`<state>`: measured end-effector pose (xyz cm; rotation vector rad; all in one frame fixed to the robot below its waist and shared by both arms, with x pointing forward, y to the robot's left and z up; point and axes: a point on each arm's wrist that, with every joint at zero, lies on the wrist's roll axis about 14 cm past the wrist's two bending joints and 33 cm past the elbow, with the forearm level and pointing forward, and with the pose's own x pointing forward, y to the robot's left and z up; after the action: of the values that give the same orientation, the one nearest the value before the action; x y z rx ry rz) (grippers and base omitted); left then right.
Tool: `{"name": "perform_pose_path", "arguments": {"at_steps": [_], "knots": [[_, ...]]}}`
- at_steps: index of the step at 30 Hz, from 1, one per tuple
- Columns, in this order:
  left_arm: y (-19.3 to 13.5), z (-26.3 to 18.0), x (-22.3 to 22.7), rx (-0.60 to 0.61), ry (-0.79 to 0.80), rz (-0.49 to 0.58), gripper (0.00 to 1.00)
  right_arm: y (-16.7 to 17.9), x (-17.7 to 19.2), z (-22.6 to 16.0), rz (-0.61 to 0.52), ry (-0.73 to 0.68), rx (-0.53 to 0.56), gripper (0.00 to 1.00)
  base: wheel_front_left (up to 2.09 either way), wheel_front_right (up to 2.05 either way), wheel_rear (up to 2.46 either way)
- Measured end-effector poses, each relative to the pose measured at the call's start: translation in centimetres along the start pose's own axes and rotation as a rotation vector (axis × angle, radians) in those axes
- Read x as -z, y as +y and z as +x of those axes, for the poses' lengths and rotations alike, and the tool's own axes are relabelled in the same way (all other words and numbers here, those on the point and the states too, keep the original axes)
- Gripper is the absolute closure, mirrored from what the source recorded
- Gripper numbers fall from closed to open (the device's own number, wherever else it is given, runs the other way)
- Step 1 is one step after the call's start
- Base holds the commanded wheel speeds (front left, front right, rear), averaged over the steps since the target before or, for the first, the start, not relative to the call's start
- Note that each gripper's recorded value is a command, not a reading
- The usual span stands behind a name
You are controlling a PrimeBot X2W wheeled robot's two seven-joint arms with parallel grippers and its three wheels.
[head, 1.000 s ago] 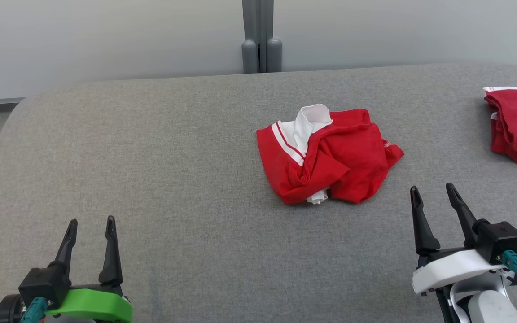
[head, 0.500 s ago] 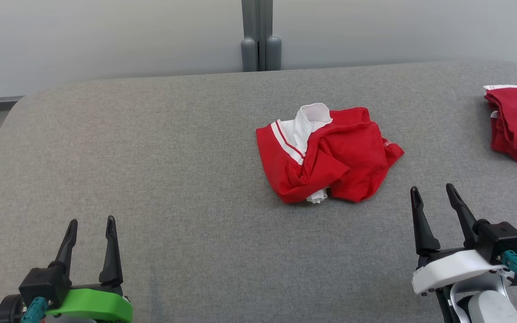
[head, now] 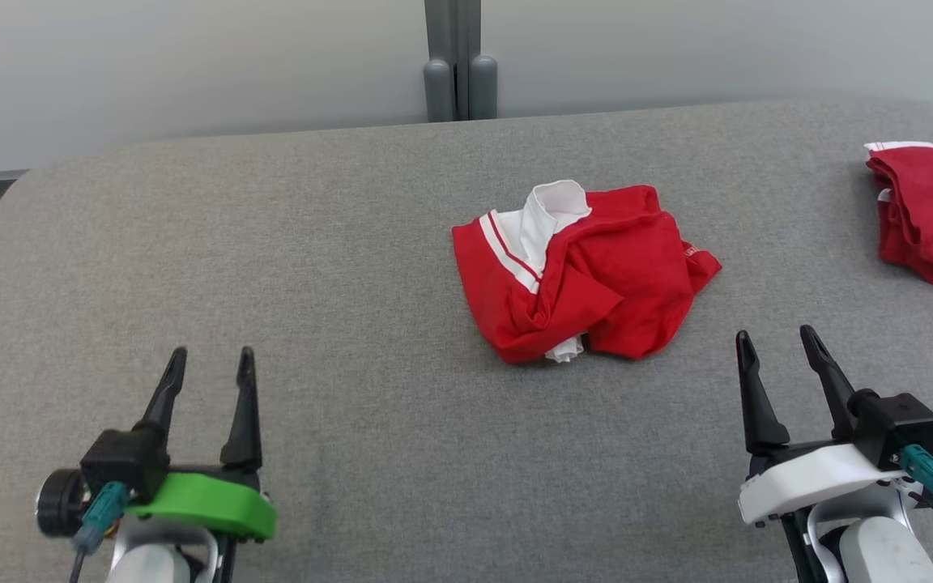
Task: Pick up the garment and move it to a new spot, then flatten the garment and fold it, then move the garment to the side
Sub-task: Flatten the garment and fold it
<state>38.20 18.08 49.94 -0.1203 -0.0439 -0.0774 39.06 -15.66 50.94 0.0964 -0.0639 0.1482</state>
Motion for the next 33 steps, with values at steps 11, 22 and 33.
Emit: {"name": "perform_pose_path", "arguments": {"at_steps": [11,22,33], "knots": [[-10.6,8.6,-4.8,0.341,-0.103,0.05,0.0,-1.8,0.2,0.0,0.003,-0.002,0.053,0.0,0.0,0.0,0.0],[-19.7,12.3,-1.4,0.591,0.003,0.077,0.0,-6.2,1.3,-1.8,0.003,0.025,0.197,0.0,0.0,0.0,0.0],[-22.6,13.2,5.5,0.673,0.194,0.074,0.0,-8.7,2.3,-2.9,-0.006,0.061,0.283,0.0,0.0,0.0,0.0]]}}
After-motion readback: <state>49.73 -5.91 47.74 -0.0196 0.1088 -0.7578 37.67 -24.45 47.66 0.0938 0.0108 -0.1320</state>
